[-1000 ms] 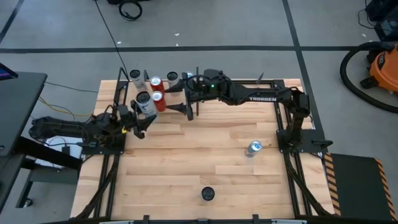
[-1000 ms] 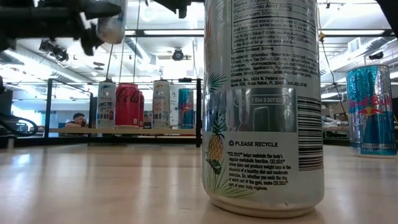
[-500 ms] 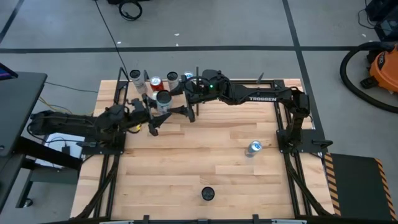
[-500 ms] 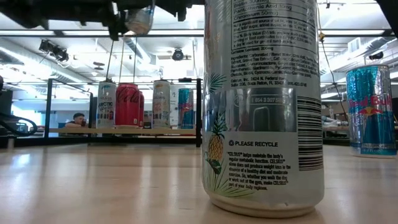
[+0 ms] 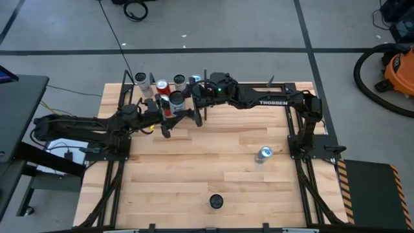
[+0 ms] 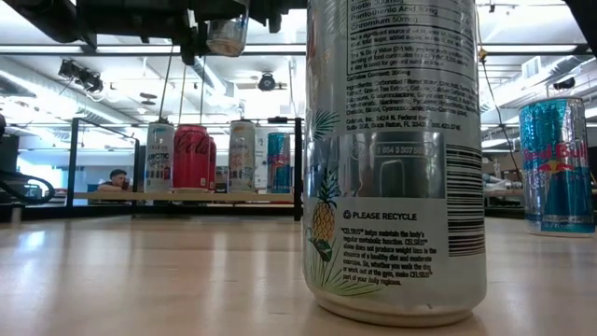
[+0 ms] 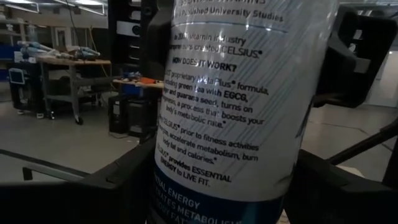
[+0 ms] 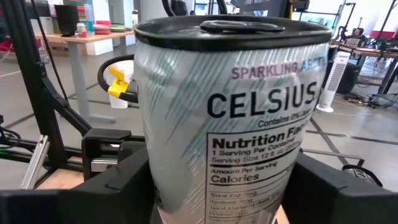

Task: Place canned beverage on shelf
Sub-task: Put the blue-white soda can on the shelf aligned with the other blue-white soda can

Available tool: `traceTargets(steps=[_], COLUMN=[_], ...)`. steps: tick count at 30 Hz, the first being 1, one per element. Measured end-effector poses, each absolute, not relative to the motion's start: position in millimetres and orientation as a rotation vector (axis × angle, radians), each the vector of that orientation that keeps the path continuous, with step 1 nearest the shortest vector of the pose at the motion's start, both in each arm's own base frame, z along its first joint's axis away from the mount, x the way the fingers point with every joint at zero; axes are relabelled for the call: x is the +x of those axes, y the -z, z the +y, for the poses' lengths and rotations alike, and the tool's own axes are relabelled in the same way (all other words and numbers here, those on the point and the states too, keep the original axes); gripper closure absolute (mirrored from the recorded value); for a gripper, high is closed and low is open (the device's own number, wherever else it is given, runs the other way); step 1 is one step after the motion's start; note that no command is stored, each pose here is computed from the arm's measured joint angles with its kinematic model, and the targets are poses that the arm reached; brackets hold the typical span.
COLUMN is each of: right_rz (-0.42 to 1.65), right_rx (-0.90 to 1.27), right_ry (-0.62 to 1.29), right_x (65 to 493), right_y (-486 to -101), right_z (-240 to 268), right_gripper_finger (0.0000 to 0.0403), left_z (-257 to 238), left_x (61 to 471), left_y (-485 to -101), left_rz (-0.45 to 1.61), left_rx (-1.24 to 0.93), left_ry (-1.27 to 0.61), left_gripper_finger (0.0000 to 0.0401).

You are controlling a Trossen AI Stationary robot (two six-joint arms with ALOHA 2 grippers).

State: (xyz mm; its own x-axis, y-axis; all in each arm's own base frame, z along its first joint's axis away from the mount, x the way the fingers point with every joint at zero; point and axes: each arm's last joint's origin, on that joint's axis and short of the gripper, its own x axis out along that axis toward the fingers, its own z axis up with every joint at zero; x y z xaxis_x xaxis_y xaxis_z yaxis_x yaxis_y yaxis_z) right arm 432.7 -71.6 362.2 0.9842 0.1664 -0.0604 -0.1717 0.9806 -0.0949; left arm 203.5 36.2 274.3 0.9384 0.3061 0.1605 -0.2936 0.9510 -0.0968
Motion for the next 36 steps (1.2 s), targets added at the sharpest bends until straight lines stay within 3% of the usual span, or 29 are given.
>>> traceTargets(steps=[2,18,31,36], right_rz=[0.058,0.066,0.127,0.144], right_rx=[-0.099,-0.107,-0.080,-0.074], right_ry=[-0.166,-0.159,-0.132,-0.125], right_x=[432.8,432.8,433.2,432.9], right_y=[-361.7,-361.0,-353.6,-352.0], right_z=[-71.5,-71.3,-72.2,-72.7], right_gripper_finger=[0.0148,0.0148,0.0148,0.0148], left_z=[37.1,36.8,35.0,39.8], left_x=[203.3,203.2,202.4,194.7], left_y=[-274.2,-274.2,-273.7,-270.6], left_rz=[-0.175,-0.168,-0.138,-0.060], left_rx=[-0.078,-0.038,0.046,0.076], left_ry=[-0.308,-0.285,-0.231,-0.261], left_gripper_finger=[0.0124,0.0123,0.0049,0.0044])
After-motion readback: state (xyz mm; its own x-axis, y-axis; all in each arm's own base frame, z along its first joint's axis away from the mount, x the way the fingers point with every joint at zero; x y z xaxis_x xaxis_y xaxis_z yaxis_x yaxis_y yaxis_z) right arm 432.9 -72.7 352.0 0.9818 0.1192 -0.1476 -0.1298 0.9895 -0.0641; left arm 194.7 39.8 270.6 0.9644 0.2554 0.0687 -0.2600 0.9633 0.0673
